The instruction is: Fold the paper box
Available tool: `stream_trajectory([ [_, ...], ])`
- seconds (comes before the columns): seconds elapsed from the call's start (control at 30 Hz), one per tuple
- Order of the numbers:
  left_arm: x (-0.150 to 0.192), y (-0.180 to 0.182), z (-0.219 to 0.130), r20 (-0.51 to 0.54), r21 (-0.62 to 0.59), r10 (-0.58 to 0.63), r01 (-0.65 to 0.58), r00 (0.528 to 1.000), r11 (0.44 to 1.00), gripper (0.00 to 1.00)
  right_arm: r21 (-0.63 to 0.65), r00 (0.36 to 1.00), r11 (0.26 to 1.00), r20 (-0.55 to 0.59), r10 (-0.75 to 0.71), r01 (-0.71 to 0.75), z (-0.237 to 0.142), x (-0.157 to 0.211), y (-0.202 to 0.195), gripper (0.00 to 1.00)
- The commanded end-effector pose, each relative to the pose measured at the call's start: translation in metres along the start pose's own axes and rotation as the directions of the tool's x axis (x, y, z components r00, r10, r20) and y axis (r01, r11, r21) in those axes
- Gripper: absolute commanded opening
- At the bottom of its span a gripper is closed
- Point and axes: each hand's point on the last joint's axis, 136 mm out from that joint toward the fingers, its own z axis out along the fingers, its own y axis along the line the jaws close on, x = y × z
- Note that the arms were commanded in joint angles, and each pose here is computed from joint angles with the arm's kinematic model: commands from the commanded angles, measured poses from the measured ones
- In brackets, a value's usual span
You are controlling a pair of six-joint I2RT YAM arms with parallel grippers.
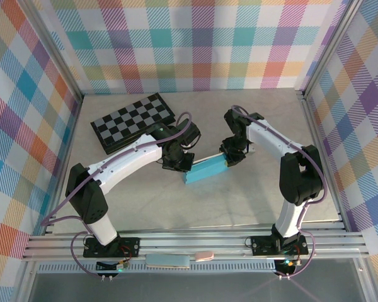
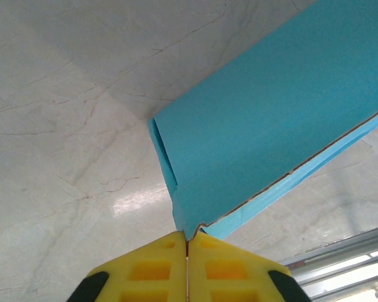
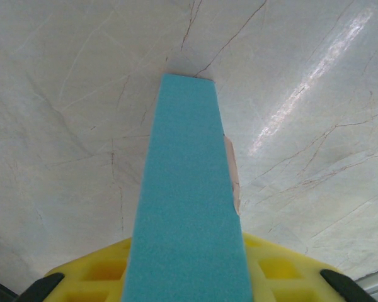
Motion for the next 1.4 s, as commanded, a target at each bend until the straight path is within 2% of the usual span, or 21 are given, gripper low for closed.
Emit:
stream_trajectory([
  [0.0, 0.001, -0.003, -0.001, -0.004, -0.005, -0.003, 0.003, 1.000, 1.000, 0.01, 0.051, 1.000, 0.998, 0.006, 0.026, -0.026, 0.007, 0.000, -0.015, 0.29],
  [0.2, 0.000, -0.018, -0.006, -0.025, 0.068, -0.106, 0.107, 0.994, 0.992, 0.00, 0.050, 1.000, 0.998, 0.003, 0.028, -0.029, 0.008, 0.001, -0.016, 0.29],
  [0.33, -0.002, -0.024, -0.004, -0.029, 0.112, -0.213, 0.215, 0.977, 0.970, 0.00, 0.048, 1.000, 0.998, 0.001, 0.030, -0.030, 0.009, 0.002, -0.016, 0.29],
  [0.57, -0.003, -0.027, 0.008, -0.049, 0.155, -0.322, 0.326, 0.946, 0.933, 0.00, 0.047, 1.000, 0.998, -0.004, 0.031, -0.031, 0.010, 0.003, -0.016, 0.29],
  [0.93, -0.014, -0.018, 0.000, -0.050, 0.200, -0.383, 0.385, 0.922, 0.901, 0.00, 0.050, 1.000, 0.998, -0.005, 0.027, -0.027, 0.009, 0.004, -0.017, 0.29],
  [1.2, -0.007, -0.023, 0.003, -0.168, 0.274, -0.403, 0.435, 0.900, 0.857, 0.00, 0.051, 0.999, 0.998, -0.019, 0.030, -0.029, 0.013, 0.005, -0.016, 0.29],
  [1.37, -0.009, -0.019, -0.002, -0.195, 0.298, -0.420, 0.461, 0.887, 0.836, 0.00, 0.053, 1.000, 0.998, -0.018, 0.025, -0.024, 0.011, 0.005, -0.015, 0.31],
])
